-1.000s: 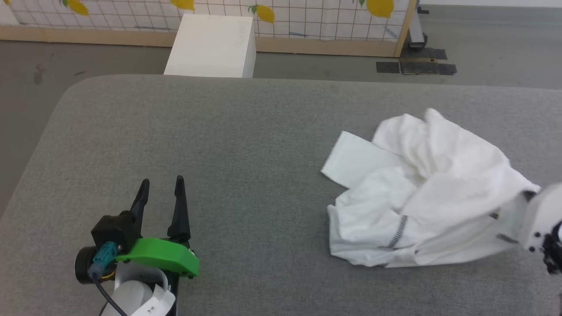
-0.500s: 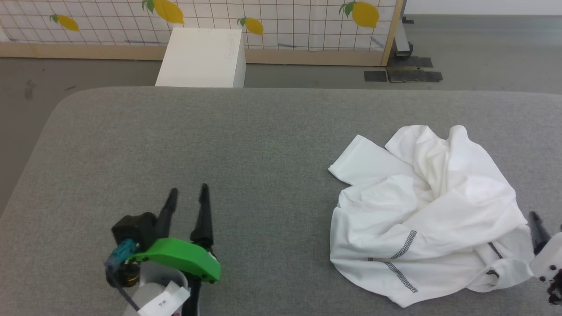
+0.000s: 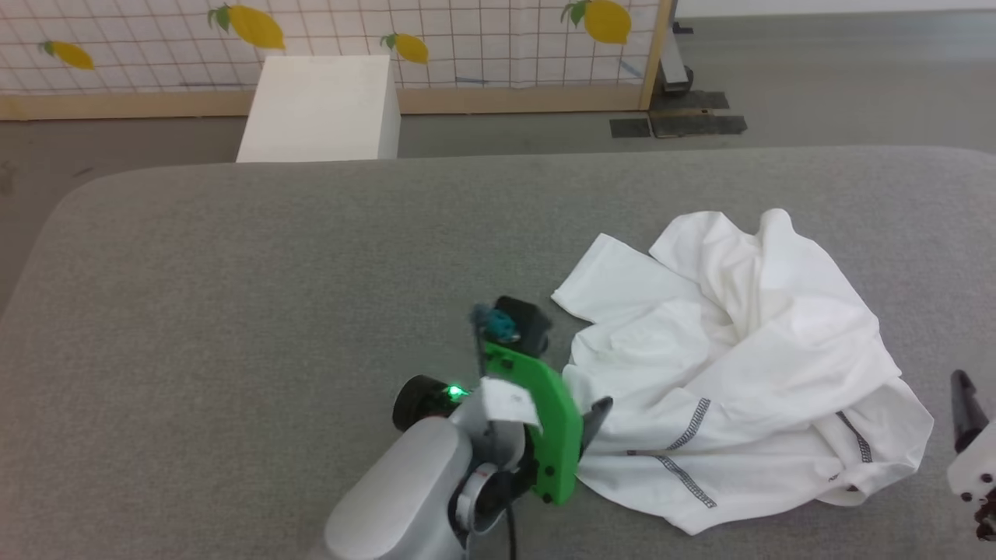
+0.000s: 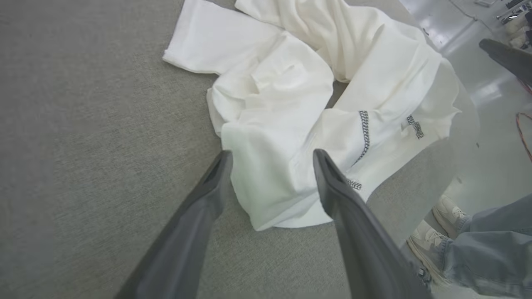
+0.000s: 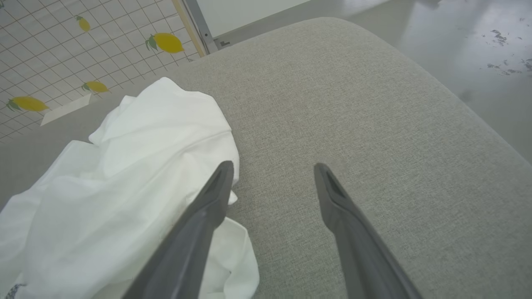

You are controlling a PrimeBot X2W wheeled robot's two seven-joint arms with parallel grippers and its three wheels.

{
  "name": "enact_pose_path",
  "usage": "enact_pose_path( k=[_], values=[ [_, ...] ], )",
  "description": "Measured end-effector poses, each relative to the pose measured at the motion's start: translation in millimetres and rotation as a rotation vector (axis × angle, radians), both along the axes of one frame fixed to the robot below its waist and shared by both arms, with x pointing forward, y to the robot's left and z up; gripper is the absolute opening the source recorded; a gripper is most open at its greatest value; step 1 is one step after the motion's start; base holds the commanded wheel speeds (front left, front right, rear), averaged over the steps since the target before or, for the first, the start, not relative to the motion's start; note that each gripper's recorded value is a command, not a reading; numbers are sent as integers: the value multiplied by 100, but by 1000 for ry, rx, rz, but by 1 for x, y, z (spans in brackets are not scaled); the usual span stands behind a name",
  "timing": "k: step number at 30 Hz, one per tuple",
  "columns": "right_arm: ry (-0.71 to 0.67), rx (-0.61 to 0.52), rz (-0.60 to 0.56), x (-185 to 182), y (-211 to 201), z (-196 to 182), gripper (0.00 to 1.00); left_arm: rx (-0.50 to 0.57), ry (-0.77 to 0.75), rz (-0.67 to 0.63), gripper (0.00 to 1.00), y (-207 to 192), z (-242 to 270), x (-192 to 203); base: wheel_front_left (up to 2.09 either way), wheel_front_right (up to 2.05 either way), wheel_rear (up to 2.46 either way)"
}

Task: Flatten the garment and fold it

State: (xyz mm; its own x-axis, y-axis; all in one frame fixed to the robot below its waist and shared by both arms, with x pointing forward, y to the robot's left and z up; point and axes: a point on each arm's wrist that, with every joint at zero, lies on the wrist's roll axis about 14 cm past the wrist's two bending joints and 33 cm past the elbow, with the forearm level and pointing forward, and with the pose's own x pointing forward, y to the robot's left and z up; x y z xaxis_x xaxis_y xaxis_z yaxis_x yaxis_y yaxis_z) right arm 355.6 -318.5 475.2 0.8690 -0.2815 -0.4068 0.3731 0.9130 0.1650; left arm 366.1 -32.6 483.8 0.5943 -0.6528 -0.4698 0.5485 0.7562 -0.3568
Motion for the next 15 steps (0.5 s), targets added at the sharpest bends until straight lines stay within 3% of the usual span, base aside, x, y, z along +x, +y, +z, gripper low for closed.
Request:
enact_pose_path(
  k=[4, 10, 11, 13, 15],
  values=[
    [27, 3, -8, -5, -2, -9, 100, 125, 70, -103, 100, -15, -19, -4, 0, 0, 0],
    [56, -1, -38, -11, -11, -20, 100, 270, 123, -157, 100, -21, -52, -2, 0, 0, 0],
    [60, 0, -42, -12, -12, -21, 100, 276, 133, -160, 29, -21, -56, -2, 0, 0, 0],
    [71, -1, -51, -14, -15, -25, 100, 269, 142, -161, 0, -24, -61, 0, 0, 0, 0],
    [88, 1, -60, -16, -17, -31, 100, 225, 154, -158, 0, -29, -60, 2, 0, 0, 0]
  ],
)
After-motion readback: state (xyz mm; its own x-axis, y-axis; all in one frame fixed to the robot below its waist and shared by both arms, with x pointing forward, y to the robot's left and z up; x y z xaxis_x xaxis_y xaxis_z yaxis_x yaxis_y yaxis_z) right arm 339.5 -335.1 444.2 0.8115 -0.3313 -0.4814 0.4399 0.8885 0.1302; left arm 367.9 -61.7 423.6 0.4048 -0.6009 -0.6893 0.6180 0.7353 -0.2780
